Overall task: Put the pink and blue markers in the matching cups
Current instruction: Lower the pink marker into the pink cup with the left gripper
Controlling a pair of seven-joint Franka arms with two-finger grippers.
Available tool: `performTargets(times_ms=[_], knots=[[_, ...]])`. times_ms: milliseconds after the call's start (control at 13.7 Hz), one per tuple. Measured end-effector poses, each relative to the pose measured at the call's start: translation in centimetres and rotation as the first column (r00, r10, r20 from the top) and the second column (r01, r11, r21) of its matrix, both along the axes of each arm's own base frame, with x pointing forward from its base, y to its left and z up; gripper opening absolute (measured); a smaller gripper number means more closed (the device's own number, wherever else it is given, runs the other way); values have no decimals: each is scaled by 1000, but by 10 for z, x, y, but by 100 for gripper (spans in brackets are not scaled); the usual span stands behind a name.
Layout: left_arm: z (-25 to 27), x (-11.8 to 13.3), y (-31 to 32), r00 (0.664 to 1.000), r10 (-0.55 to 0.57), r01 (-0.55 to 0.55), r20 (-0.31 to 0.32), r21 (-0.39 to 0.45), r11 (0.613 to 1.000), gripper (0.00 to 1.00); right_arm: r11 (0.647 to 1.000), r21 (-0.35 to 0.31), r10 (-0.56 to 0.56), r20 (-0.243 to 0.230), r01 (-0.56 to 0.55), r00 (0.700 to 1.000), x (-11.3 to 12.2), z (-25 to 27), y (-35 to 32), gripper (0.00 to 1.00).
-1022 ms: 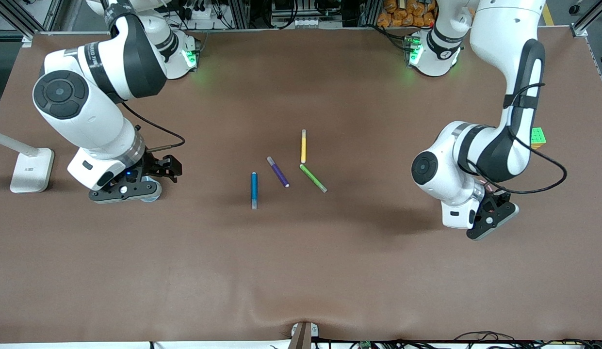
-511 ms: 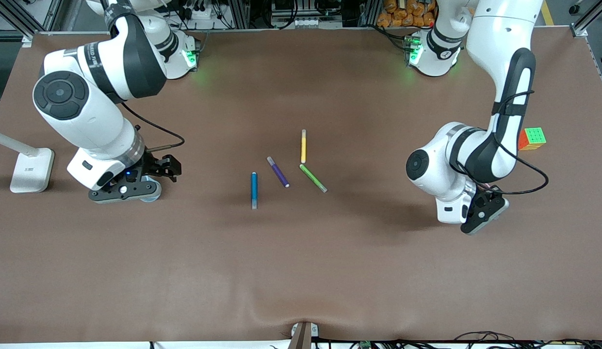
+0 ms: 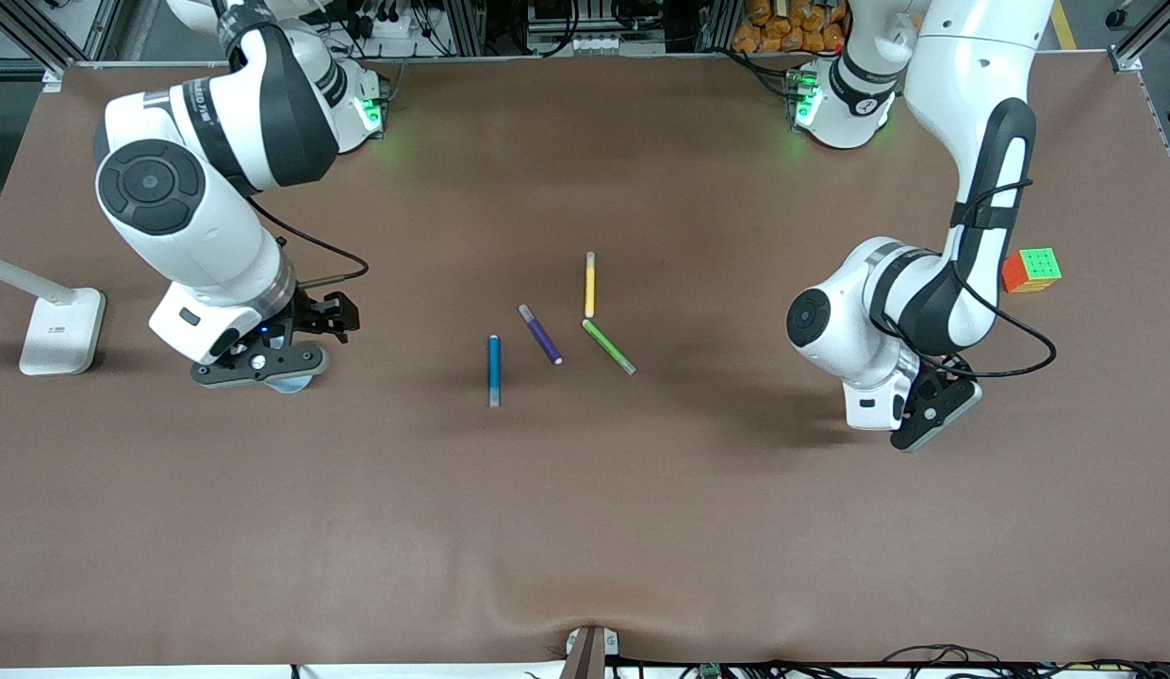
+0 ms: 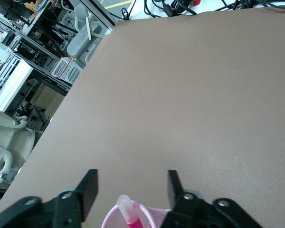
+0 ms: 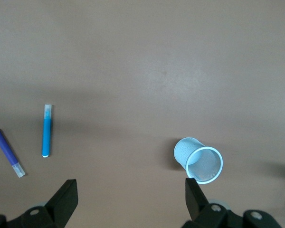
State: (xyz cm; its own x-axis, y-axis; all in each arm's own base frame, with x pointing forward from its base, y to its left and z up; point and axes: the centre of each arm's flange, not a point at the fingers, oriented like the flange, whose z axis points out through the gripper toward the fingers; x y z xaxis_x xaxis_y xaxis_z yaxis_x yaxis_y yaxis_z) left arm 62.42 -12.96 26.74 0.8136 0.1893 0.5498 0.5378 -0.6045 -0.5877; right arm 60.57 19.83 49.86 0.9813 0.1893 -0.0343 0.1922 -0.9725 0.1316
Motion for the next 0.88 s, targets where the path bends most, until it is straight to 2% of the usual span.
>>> performTargets(times_ms=[73,146,219,365,584,876], knots=[[3,1,-1,1000,-3,3,4,-2,1000,87,1000,-2,3,-8,-3,1000,0,-5,2,100],[7,3,-2,1000,-12,12,3,-2,1000,96,1000,-6,12,-18,-12,1000,1,-13,8,100],[13,6,-4,1000,-27,27,-2,-2,1000,100,1000,-8,20,-27,-20,999,1,-22,15,100],[28,15,-8,998,-56,56,-11,-9,998,100,1000,-7,21,-27,-21,999,6,-35,20,100],[52,27,-15,996,-78,75,-46,-67,995,100,1000,-13,18,-45,-18,999,10,-51,19,100],[77,39,-12,985,-125,108,-118,-137,985,100,999,-19,27,-76,-28,997,25,-113,26,100]])
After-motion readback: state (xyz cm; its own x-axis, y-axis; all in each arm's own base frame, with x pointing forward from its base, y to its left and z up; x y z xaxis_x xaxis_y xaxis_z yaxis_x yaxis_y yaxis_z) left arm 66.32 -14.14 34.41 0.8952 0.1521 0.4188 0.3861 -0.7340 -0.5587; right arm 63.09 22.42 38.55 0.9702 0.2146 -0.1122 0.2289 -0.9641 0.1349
